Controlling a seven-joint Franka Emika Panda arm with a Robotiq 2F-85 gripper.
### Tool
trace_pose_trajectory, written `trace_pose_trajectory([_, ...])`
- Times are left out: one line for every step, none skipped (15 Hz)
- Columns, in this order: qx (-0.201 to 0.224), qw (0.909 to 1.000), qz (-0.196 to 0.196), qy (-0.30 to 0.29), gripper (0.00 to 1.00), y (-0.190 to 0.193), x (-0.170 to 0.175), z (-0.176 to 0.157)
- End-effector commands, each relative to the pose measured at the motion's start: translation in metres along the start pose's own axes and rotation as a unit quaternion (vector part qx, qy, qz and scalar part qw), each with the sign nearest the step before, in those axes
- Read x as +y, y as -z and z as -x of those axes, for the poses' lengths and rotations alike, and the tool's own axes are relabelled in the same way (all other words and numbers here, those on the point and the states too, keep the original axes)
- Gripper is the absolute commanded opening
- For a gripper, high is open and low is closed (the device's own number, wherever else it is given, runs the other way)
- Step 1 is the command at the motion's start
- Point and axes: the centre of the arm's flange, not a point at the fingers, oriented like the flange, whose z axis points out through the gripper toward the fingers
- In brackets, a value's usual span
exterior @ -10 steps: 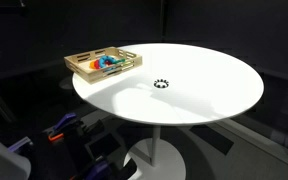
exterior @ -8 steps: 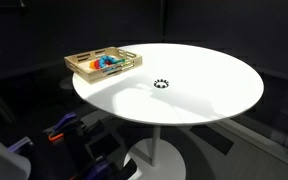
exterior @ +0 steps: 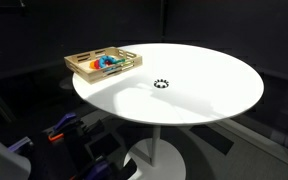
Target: Put the white and black ring in the box
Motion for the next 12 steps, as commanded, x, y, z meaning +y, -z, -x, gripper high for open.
trace_pose_trajectory([0.006,0.9999,-0.003,-0.013,1.0,0.004,0.002,-0.022])
trace_pose_trajectory([0.008,0.9998,-0.005,-0.016,1.0,0.005,0.003,-0.029])
trace_pose_trajectory([0.009,0.9998,-0.008,-0.017,1.0,0.006,0.003,-0.035])
trace_pose_trajectory([0.013,0.9996,-0.012,-0.022,1.0,0.006,0.004,-0.043])
trace_pose_trajectory([0.015,0.9994,-0.017,-0.026,1.0,0.006,0.005,-0.05])
trace_pose_trajectory([0.018,0.9991,-0.023,-0.03,1.0,0.006,0.006,-0.057])
trace_pose_trajectory([0.022,0.9987,-0.029,-0.035,1.0,0.006,0.006,-0.064])
trace_pose_trajectory([0.025,0.9981,-0.04,-0.039,1.0,0.005,0.006,-0.072])
trace_pose_trajectory([0.03,0.9974,-0.049,-0.043,1.0,0.004,0.006,-0.079])
trace_pose_trajectory([0.037,0.9963,-0.056,-0.053,1.0,-0.001,0.006,-0.087])
trace_pose_trajectory([0.041,0.9953,-0.065,-0.059,1.0,-0.004,0.006,-0.094])
trace_pose_trajectory([0.044,0.9944,-0.07,-0.066,1.0,-0.011,0.006,-0.102])
